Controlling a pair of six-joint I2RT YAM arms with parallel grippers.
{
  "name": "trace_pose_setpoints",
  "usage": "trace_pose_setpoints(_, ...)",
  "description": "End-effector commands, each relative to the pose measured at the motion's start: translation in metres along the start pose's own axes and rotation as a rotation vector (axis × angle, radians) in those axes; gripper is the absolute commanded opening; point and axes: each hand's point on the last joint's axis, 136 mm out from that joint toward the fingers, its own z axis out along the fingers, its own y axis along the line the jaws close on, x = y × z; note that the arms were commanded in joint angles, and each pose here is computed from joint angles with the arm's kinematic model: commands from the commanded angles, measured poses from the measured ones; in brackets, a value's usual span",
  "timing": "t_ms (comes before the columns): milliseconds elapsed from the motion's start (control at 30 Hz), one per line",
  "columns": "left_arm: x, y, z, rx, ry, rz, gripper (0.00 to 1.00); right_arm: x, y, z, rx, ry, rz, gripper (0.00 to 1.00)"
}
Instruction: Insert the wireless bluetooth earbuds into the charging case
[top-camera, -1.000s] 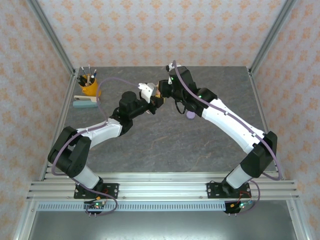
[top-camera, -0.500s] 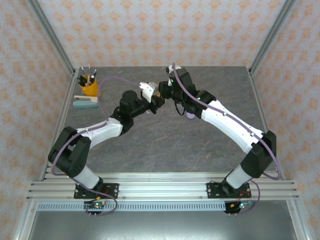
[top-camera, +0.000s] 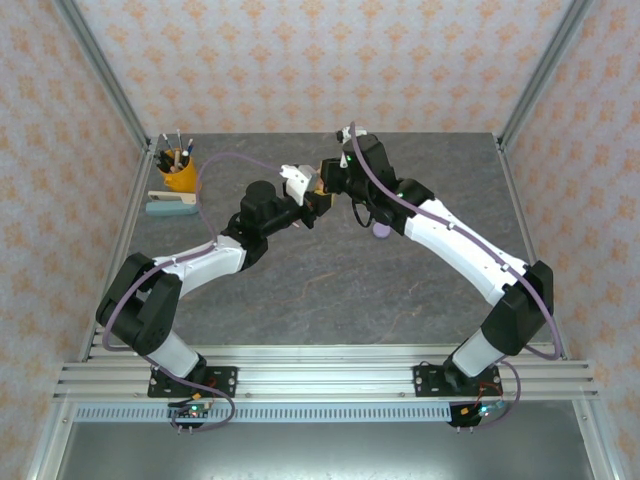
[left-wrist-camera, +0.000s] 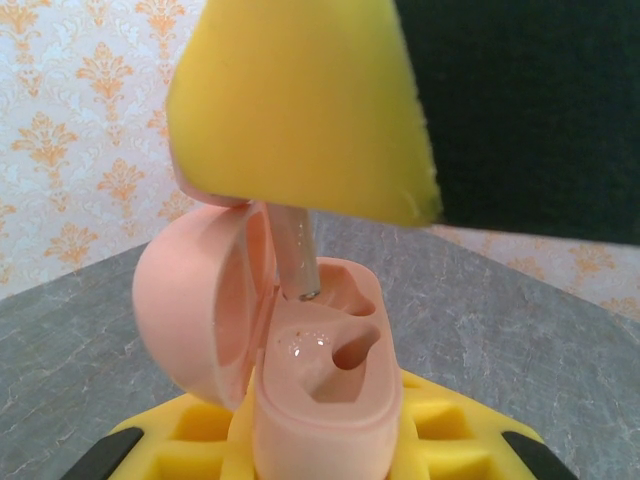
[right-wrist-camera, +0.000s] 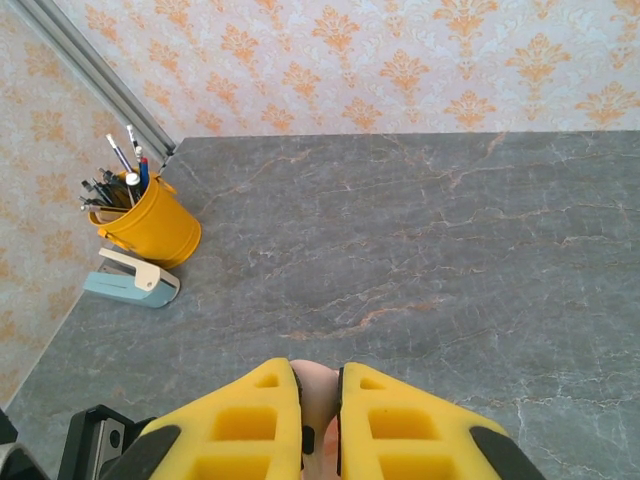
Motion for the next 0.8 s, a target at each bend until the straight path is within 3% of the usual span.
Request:
trace_pose_setpoints(0,-0.036,-0.012,-0.005,0.035,-0.084,0.046,0.00,0.002,0.001,-0.005,-0.016,0.002,0.000,0.13)
trace_pose_setpoints(767,-0.043,-0.006,-0.003,0.000,-0.097,0.052,0.00,0.017,-0.009,-0.009,0.005,0.023,-0.001,0.12)
